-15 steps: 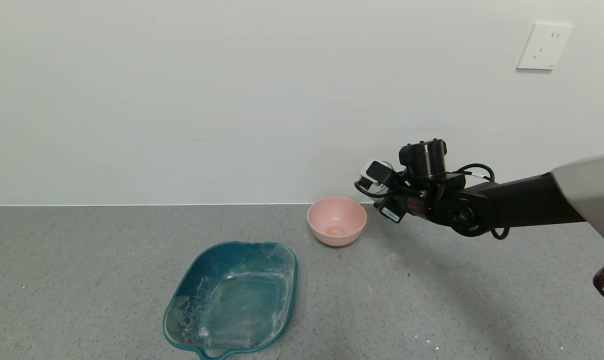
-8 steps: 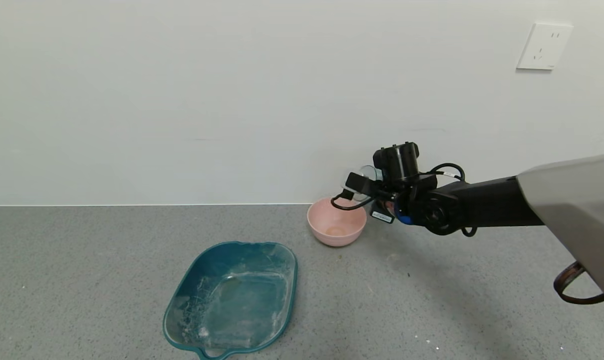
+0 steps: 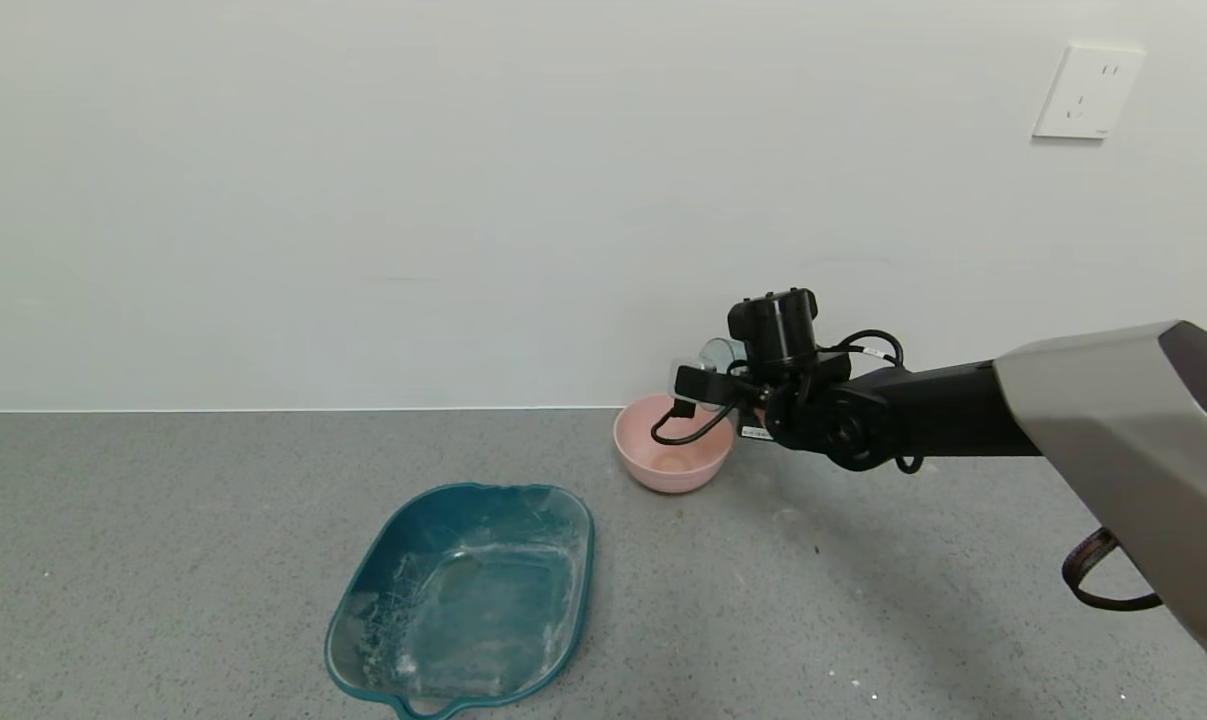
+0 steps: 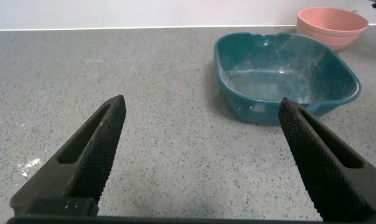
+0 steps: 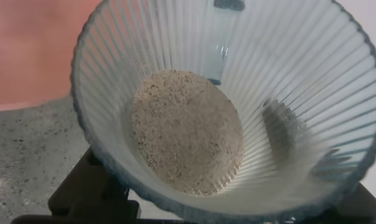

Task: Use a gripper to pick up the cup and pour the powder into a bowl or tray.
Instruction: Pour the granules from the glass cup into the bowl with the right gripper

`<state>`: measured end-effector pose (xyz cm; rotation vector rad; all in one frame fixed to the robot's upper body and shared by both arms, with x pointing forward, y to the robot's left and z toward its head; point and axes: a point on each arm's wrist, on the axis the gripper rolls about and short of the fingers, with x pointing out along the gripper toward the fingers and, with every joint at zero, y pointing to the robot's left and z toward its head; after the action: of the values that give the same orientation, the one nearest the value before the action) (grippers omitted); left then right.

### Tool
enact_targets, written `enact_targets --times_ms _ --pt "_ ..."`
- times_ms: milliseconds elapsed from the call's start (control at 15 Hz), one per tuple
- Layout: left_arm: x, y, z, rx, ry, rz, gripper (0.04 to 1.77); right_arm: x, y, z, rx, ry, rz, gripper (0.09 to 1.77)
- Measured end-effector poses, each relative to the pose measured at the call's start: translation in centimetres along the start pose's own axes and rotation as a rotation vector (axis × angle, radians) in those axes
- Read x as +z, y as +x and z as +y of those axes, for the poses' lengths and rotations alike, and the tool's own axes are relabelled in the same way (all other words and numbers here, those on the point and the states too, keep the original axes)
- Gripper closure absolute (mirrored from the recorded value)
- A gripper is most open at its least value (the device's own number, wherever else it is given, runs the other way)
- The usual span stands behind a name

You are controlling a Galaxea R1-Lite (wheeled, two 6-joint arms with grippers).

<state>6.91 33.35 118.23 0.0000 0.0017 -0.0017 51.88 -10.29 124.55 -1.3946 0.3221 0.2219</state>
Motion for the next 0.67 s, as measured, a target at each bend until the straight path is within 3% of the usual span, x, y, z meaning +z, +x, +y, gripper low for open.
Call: enact_targets --times_ms 333,667 --pt "0.0 0.0 0.0 0.000 0.000 0.000 0.05 0.4 0.9 0.8 0.005 -0.077 0.000 0.51" --pt "0.0 0.0 0.0 0.000 0.000 0.000 0.05 0.6 1.5 1.3 -0.001 -0.228 0.027 0.51"
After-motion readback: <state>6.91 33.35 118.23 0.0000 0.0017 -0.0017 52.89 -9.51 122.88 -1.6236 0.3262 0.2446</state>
